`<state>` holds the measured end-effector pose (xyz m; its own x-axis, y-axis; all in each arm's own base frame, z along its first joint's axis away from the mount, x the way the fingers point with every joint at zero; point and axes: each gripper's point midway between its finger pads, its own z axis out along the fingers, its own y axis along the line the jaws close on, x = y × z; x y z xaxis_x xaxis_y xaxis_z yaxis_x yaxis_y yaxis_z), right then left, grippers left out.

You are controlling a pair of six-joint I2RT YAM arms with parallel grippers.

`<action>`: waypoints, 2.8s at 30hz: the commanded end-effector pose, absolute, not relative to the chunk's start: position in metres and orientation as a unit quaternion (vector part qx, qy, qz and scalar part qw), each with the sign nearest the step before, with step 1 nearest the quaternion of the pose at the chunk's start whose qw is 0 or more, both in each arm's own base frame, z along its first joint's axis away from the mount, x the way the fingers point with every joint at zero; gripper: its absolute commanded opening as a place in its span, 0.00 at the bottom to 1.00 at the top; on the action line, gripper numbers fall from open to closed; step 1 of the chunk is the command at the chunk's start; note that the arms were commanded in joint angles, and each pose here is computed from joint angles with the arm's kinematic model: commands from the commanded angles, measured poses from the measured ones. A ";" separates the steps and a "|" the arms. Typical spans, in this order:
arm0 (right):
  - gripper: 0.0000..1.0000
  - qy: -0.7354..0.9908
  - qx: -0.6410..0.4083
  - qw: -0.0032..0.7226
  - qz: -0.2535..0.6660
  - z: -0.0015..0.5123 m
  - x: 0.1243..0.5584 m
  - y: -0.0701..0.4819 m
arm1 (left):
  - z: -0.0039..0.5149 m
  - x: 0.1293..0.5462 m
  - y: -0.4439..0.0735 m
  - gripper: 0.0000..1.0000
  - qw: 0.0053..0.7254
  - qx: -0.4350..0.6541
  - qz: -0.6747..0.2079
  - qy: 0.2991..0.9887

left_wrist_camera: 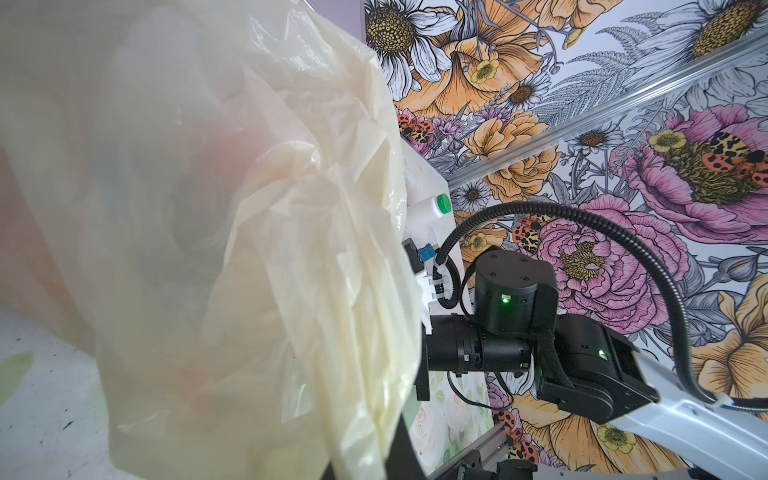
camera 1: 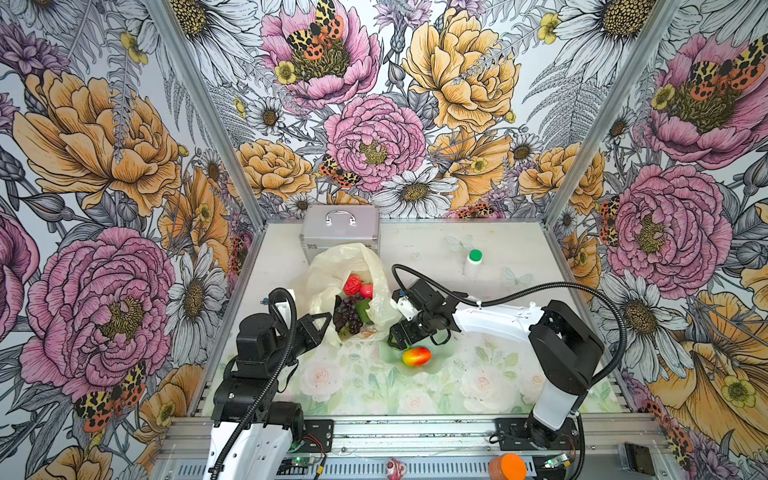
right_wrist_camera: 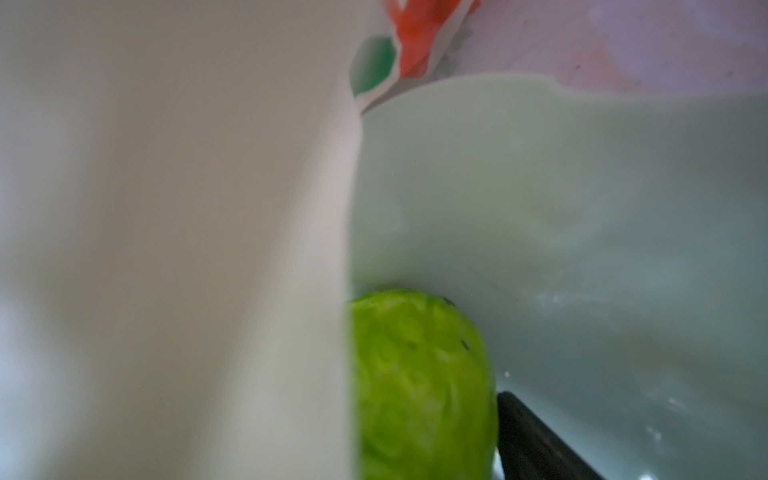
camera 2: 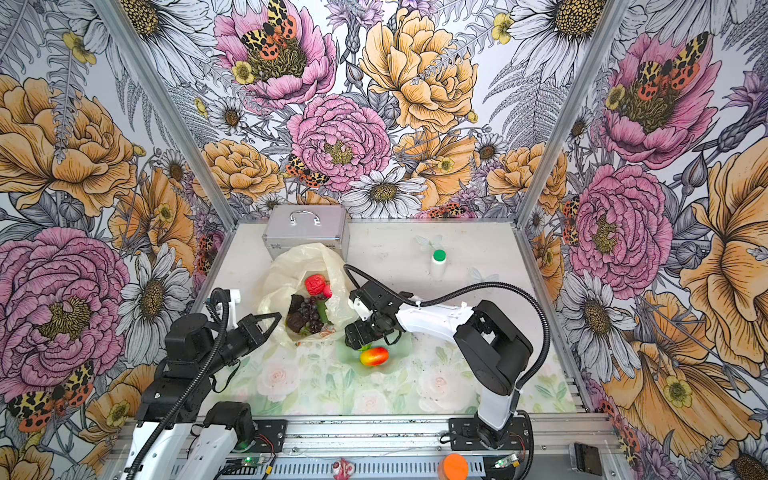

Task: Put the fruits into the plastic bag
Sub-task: 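Move the open right gripper over the green custard apple on the plate, then close the right gripper on the green custard apple, then lift the green custard apple with the right gripper toward the bag, then lower the green custard apple into the bag beside the left gripper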

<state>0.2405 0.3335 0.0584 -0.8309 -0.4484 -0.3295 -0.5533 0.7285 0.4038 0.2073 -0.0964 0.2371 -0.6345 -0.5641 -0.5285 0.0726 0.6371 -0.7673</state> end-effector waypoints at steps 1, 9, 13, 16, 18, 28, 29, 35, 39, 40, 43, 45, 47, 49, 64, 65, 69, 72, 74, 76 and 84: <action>0.84 0.927 -0.264 0.112 0.242 0.054 0.245 0.334 | 0.235 0.207 -0.094 0.00 0.405 -0.154 -0.391 0.812; 0.71 0.932 -0.246 0.141 0.226 0.064 0.257 0.323 | 0.235 0.208 -0.093 0.00 0.405 -0.155 -0.390 0.812; 0.68 0.935 -0.224 0.163 0.221 0.075 0.267 0.310 | 0.235 0.208 -0.093 0.00 0.405 -0.155 -0.390 0.812; 0.66 0.936 -0.211 0.182 0.217 0.086 0.274 0.300 | 0.235 0.208 -0.093 0.00 0.405 -0.155 -0.390 0.813; 0.66 0.935 -0.203 0.193 0.215 0.092 0.276 0.293 | 0.235 0.209 -0.093 0.00 0.405 -0.156 -0.390 0.812; 0.66 0.934 -0.161 0.229 0.221 0.115 0.274 0.255 | 0.235 0.209 -0.093 0.00 0.405 -0.154 -0.392 0.812; 0.66 0.934 -0.156 0.232 0.223 0.117 0.274 0.252 | 0.235 0.209 -0.093 0.00 0.405 -0.154 -0.393 0.811; 0.66 0.926 -0.125 0.269 0.235 0.142 0.274 0.229 | 0.236 0.209 -0.093 0.00 0.406 -0.153 -0.393 0.811; 0.66 0.917 -0.107 0.296 0.245 0.160 0.276 0.218 | 0.236 0.209 -0.094 0.00 0.407 -0.152 -0.394 0.810; 0.66 0.915 -0.105 0.301 0.248 0.164 0.276 0.215 | 0.236 0.209 -0.094 0.00 0.406 -0.152 -0.394 0.810; 0.66 0.907 -0.099 0.318 0.259 0.179 0.277 0.211 | 0.237 0.208 -0.094 0.00 0.406 -0.151 -0.395 0.810; 0.66 0.902 -0.099 0.327 0.265 0.187 0.277 0.210 | 0.237 0.208 -0.094 0.00 0.407 -0.151 -0.395 0.810; 0.66 0.895 -0.100 0.338 0.271 0.197 0.277 0.209 | 0.237 0.208 -0.094 0.00 0.407 -0.150 -0.396 0.810; 0.66 0.888 -0.105 0.350 0.278 0.209 0.278 0.210 | 0.237 0.208 -0.095 0.00 0.407 -0.149 -0.396 0.809; 0.63 0.802 -0.162 0.468 0.333 0.345 0.284 0.227 | 0.236 0.209 -0.093 0.00 0.408 -0.153 -0.393 0.810; 0.63 0.797 -0.166 0.473 0.337 0.352 0.284 0.229 | 0.236 0.209 -0.093 0.00 0.409 -0.154 -0.393 0.809; 0.63 0.774 -0.193 0.495 0.346 0.383 0.283 0.240 | 0.236 0.209 -0.093 0.00 0.410 -0.153 -0.393 0.809; 0.62 0.755 -0.228 0.507 0.348 0.400 0.279 0.255 | 0.236 0.209 -0.092 0.00 0.410 -0.154 -0.393 0.809; 0.62 0.738 -0.264 0.515 0.346 0.410 0.272 0.269 | 0.236 0.209 -0.093 0.00 0.409 -0.154 -0.393 0.809; 0.62 0.719 -0.309 0.521 0.341 0.416 0.263 0.287 | 0.236 0.209 -0.092 0.00 0.409 -0.154 -0.393 0.809; 0.62 0.661 -0.466 0.518 0.279 0.398 0.243 0.352 | 0.236 0.209 -0.092 0.00 0.412 -0.154 -0.392 0.808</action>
<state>0.2455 0.3376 0.4000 -0.1668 -0.2356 -0.9574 -0.8829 0.4681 0.0386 0.2078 -0.0954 0.2368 -0.6321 -0.5671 -0.5281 0.0694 0.6374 -0.7674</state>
